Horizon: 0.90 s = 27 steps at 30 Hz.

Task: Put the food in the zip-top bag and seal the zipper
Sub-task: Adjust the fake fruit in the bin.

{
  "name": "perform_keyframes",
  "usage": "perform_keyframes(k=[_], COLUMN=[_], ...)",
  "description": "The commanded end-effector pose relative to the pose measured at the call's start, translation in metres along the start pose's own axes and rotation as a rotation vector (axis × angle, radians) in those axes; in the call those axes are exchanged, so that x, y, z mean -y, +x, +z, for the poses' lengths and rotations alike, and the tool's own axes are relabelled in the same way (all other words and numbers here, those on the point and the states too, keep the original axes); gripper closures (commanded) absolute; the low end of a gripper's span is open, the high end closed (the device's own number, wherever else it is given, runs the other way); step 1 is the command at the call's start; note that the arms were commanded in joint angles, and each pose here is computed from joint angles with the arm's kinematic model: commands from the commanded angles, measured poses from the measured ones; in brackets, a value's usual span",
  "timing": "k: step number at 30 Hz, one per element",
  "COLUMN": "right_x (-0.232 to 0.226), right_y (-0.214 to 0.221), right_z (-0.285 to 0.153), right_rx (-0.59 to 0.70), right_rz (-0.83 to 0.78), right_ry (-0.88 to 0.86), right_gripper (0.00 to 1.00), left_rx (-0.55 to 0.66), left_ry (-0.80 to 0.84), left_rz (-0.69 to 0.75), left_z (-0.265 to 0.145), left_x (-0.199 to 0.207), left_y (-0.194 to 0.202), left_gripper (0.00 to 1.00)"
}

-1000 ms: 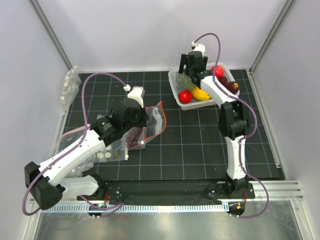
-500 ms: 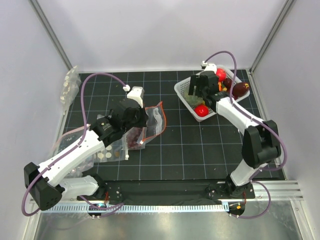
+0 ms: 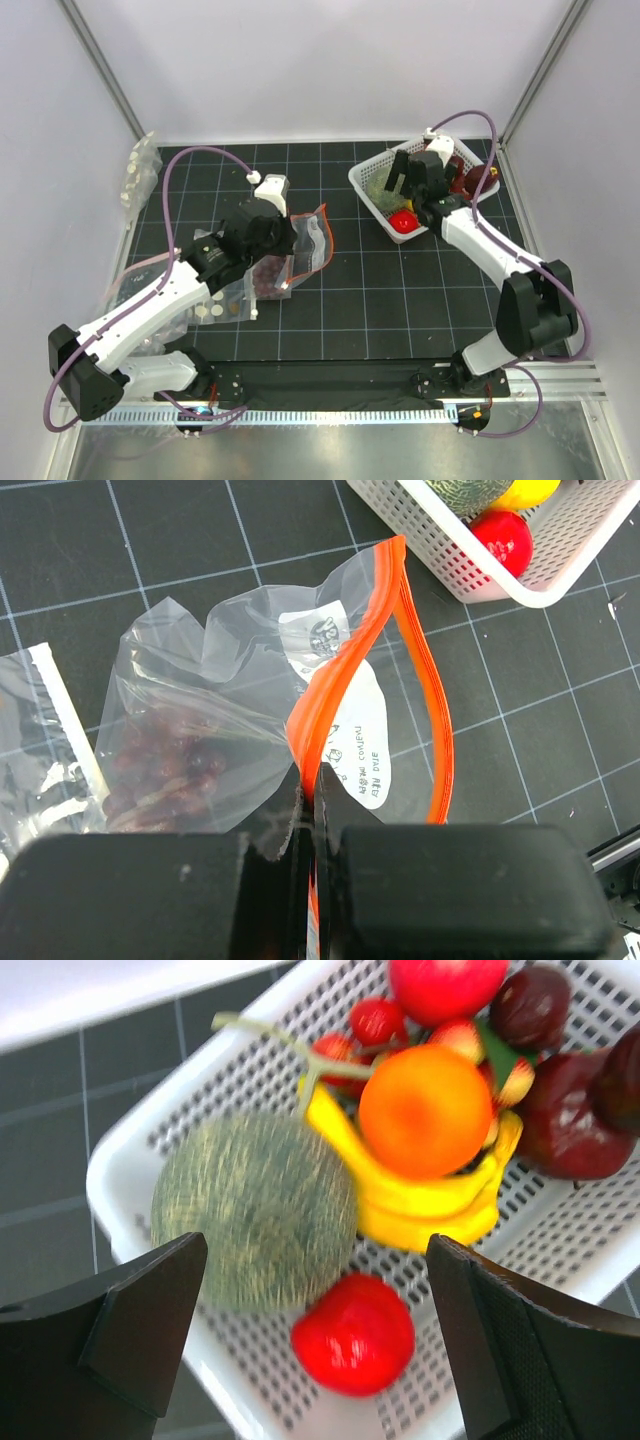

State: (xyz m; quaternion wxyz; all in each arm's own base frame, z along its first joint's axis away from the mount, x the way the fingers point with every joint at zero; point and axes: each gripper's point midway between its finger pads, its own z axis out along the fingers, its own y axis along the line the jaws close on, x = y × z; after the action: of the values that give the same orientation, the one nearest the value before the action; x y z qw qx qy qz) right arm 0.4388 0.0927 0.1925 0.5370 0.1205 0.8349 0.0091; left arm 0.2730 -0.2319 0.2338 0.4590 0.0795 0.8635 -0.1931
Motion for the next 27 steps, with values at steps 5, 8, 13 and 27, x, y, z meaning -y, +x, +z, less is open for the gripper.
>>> perform_keyframes(k=[5,8,13,27], right_x=[0.036,0.048,0.062,0.067], right_y=[-0.051,-0.048,-0.035,-0.029], right_z=[0.041,0.053,0.079,0.097], right_rx=[0.093,0.114,0.079,0.076], right_rz=[0.27,0.321,0.337,0.338], right_ry=[0.234,0.297,0.362,0.362], right_gripper=[0.0,0.0,0.0,0.25], left_rx=[0.075,0.078,0.07,0.059], left_ry=[0.041,0.039,0.04,0.044], left_rz=[-0.021,-0.02,-0.02,-0.015], left_z=[-0.009,-0.009,-0.008,-0.008], left_x=[0.008,0.008,0.009,0.011], left_y=[-0.019,-0.019,-0.019,-0.016], left_gripper=[0.97,0.97,0.97,0.97])
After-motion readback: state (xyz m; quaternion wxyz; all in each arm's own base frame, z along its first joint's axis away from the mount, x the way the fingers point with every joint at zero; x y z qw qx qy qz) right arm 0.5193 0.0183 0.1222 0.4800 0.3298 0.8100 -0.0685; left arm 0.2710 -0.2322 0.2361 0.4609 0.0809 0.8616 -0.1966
